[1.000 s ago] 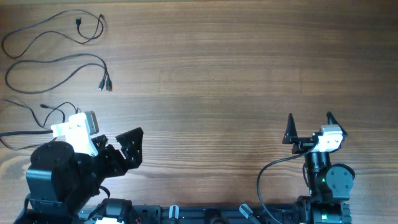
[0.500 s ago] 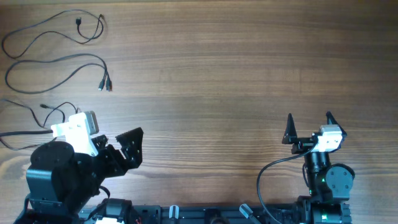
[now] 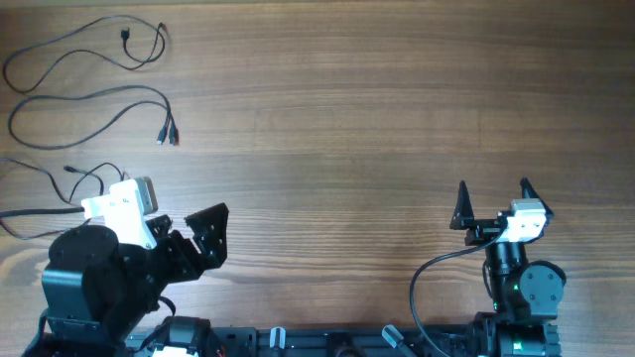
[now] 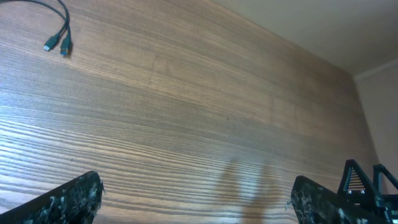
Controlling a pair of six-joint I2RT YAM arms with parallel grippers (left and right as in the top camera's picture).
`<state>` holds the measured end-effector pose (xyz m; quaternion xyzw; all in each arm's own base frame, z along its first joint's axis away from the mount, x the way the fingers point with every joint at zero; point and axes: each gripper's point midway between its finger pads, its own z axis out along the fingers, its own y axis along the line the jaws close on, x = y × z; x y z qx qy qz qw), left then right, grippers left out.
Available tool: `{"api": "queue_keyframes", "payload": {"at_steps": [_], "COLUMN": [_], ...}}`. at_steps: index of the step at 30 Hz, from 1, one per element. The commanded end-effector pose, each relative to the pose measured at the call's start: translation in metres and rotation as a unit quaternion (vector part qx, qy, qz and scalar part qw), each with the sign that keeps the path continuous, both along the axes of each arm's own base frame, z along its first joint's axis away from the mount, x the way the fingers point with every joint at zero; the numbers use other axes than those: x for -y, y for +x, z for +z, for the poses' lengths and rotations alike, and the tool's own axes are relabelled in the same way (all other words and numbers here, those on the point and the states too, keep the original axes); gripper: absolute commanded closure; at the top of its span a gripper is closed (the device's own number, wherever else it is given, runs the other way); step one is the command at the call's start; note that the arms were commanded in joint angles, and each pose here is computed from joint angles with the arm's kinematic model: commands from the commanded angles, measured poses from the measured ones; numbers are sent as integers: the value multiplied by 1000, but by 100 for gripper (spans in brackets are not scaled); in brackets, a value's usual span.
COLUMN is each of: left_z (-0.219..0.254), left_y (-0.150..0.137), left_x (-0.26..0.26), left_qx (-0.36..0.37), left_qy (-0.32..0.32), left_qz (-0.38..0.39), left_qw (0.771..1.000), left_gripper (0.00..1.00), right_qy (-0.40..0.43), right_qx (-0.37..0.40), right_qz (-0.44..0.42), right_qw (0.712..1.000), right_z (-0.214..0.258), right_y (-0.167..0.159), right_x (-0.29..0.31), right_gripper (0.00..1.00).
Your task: Untangle cables
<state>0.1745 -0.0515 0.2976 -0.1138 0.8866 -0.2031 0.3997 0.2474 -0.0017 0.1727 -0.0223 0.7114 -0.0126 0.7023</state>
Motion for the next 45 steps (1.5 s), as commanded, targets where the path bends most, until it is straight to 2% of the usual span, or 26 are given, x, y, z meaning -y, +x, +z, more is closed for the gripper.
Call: {"api": "queue_keyframes", "payload": {"at_steps": [1,7,9,16,23,27,31,35,39,45], "left_z": [3,4,7,-29,-70,-96,-112,-111,-117,-111], "left_y": [0,0,3,-12,3,25,50,59,60,63], "left_x": [0,-3,-20,-22,-19,-17,-13,-19,-31,-33], "left_qx": [8,12,26,2,97,124,219,286,300,323], "left_qy": [9,13,41,48,115,118,136,133,139,165], "left_qz": [-6,0,42,39,-15,-15,-20,7,31,28], "left_qw": [1000,1000,998,998,988,985,966,949,943,931], "left_gripper": [0,0,0,0,0,0,0,0,0,0], "right_qy": [-1,-1,-1,-1,-1,-1,-1,-1,-1,-1], "right_qx": [7,7,7,7,7,7,7,6,6,6], "right_qz": [-4,-4,-4,-4,-4,-4,-4,-4,-4,-4], "right_qw": [1000,1000,1000,1000,1000,1000,1000,1000,1000,1000], "right_z": [2,2,2,2,2,2,2,2,2,2], "right_y": [-1,-1,-1,-1,-1,-1,-1,0,0,0], "right_x": [1,1,1,1,1,1,1,1,1,1], "right_gripper": [0,0,0,0,0,0,0,0,0,0]}}
